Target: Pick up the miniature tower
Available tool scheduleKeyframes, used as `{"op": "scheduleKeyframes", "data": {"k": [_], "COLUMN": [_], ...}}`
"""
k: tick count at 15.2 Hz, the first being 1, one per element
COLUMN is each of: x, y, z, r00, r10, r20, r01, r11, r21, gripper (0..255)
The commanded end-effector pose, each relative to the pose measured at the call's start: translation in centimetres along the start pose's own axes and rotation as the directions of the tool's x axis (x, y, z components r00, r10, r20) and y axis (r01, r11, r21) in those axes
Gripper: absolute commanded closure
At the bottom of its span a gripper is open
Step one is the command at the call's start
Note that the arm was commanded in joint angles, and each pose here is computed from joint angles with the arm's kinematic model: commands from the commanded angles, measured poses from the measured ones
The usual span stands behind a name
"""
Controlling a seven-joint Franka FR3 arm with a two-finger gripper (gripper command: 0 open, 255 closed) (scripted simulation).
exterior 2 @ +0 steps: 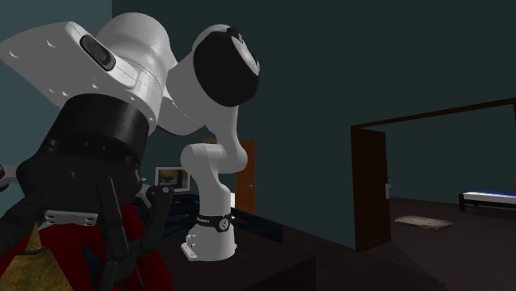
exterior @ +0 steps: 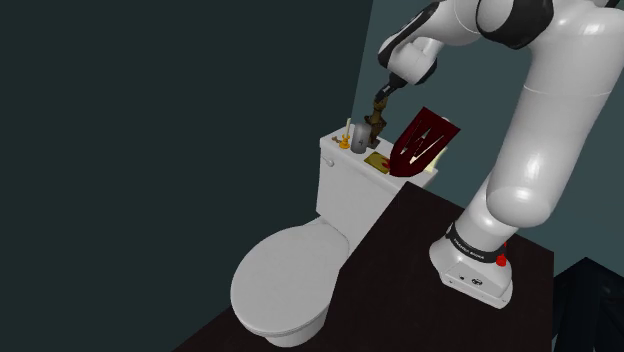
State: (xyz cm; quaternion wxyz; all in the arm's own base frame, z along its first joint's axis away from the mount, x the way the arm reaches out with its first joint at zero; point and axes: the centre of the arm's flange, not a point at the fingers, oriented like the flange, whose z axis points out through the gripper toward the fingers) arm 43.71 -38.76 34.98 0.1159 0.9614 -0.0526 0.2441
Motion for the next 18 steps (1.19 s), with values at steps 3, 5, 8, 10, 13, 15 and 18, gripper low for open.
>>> {"op": "scheduleKeyframes", "data": {"k": [3,5,8,10,13,15,18], "x": [0.5,1.0,1.7,2.3,3.0,3.5,3.8], "y": [0.2,0.4,0.7,0.9,1.2,1.4,1.5], "z": [-0.8,-1.7,-3.0,-3.9,-5.3,-6.2,-6.7], "r00": [1.0,1.0,1.0,1.0,1.0,1.0,1.0], "r10": [0.0,0.0,0.0,0.0,0.0,0.0,0.0], "r20": [0.002,0.002,0.002,0.002,0.002,0.002,0.002], "r01": [0.0,0.0,0.0,0.0,0.0,0.0,0.0], "r11": [1.0,1.0,1.0,1.0,1.0,1.0,1.0], "r21": [0.0,0.0,0.0,0.0,0.0,0.0,0.0], "gripper": [255,255,255,255,255,255,255]}}
